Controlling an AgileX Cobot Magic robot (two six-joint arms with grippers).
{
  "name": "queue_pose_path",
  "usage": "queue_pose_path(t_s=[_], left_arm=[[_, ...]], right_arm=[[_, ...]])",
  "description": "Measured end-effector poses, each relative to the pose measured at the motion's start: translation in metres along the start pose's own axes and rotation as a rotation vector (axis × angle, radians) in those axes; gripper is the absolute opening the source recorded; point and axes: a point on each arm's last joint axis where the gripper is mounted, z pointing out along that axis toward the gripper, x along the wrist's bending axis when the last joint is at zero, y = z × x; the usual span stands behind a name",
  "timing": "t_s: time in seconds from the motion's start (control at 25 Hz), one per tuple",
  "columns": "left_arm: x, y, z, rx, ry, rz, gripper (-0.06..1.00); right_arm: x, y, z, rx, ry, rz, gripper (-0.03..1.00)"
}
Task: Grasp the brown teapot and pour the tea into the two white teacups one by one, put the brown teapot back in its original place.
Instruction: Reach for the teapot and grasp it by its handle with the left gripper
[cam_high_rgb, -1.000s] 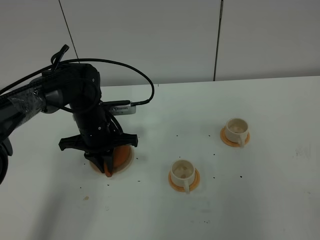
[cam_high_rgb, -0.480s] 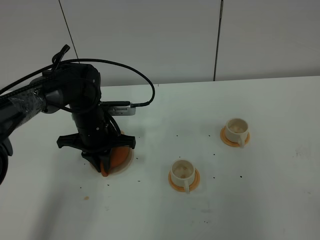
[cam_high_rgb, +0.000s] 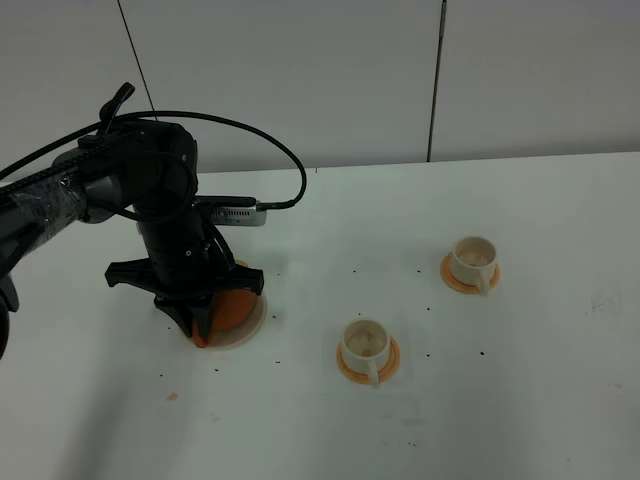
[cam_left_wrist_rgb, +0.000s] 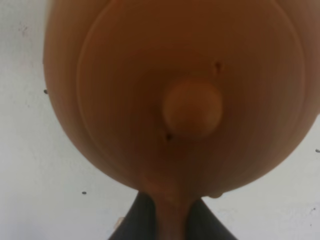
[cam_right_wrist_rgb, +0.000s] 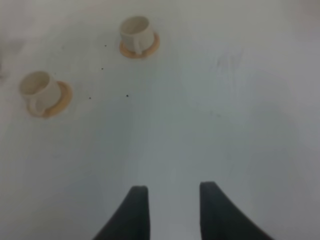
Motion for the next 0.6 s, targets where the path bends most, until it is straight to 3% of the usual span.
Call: queue_pose_path(t_s=[0.6], left_arm=[[0.0025, -0.0008, -0.0054, -0.017, 0.021, 0.022, 0.17]], right_arm=[[0.0, 0.0, 0.0, 0.0, 0.0, 0.0, 0.24]])
